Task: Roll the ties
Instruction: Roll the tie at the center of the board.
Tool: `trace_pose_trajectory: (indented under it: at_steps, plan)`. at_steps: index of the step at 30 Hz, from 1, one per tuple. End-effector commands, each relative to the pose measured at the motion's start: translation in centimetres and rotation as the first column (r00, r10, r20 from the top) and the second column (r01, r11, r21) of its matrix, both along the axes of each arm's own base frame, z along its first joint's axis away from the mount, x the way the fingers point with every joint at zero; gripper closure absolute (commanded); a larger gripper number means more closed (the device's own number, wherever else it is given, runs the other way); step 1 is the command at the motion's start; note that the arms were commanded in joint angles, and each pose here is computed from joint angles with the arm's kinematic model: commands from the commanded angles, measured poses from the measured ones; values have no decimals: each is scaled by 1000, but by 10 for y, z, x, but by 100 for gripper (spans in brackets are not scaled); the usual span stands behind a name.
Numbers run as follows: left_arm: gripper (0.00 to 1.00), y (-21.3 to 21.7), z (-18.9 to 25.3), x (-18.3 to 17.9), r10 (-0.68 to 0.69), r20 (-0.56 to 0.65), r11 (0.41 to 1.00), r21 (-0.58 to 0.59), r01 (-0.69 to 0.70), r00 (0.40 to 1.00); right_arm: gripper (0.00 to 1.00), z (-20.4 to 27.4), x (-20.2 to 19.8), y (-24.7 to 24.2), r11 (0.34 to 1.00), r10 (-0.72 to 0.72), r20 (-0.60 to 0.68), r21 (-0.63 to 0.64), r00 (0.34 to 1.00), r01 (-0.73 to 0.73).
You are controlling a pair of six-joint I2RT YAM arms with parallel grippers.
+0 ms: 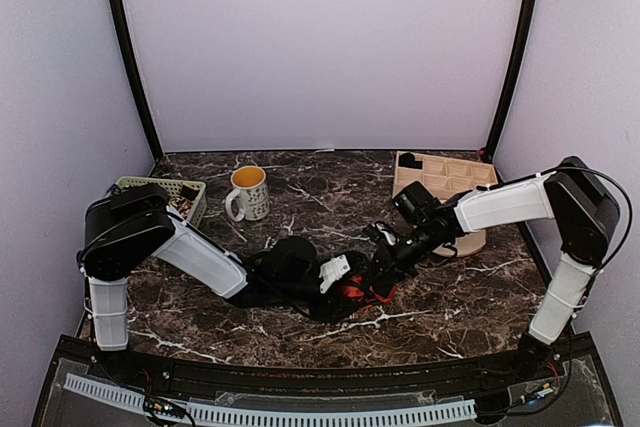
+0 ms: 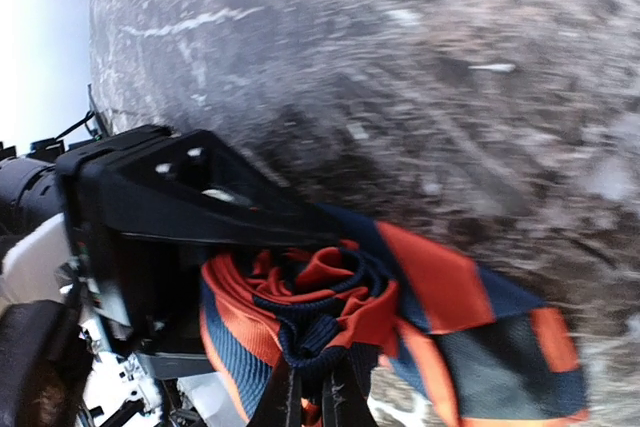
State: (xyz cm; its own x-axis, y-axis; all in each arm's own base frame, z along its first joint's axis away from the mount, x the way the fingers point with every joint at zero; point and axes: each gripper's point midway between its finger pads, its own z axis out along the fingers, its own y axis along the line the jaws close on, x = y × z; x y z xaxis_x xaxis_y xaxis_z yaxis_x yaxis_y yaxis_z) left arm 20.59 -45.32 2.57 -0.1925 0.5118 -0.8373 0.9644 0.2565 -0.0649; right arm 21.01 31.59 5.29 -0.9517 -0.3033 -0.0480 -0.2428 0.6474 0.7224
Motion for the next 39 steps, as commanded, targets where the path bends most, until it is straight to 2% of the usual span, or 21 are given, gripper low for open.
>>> trace_pose_trajectory:
  at_steps: [1,7,11,14,17,20,22,29,31,39]
  plan:
    - [40,-11,12,-4,-10,-51,998,-62,7,999,100,-51,-8,-47,975,-29,2,-219,1000,28]
    - [45,-32,17,-2,-39,-86,991,-128,28,996,100,-55,-4,-50,974,-44,6,-224,999,44]
    - [57,-35,7,-3,-46,-102,993,-114,34,994,100,-51,-2,-47,976,-42,13,-215,999,44]
    - [70,-22,-12,-8,-48,-103,998,-40,44,994,100,-44,-2,-47,978,-43,5,-203,999,43]
    - [75,-2,-32,-15,-49,-94,998,45,53,994,86,-27,0,-52,986,-83,-29,-147,996,78]
    - [76,13,-47,-21,-53,-90,993,100,62,995,56,-9,7,-58,987,-147,-54,-79,988,142]
    - [77,17,-53,-23,-53,-96,991,114,64,994,46,-2,9,-61,985,-170,-73,-50,983,167]
    - [77,12,-58,-21,-49,-108,992,114,62,993,33,-24,6,-62,983,-172,-113,-79,979,163]
    - [77,11,-58,-20,-48,-106,992,114,60,993,32,-30,0,-57,987,-149,-130,-72,980,140]
    - [77,13,-59,-21,-48,-107,991,121,61,993,32,-16,-5,-30,990,-89,-76,100,993,96]
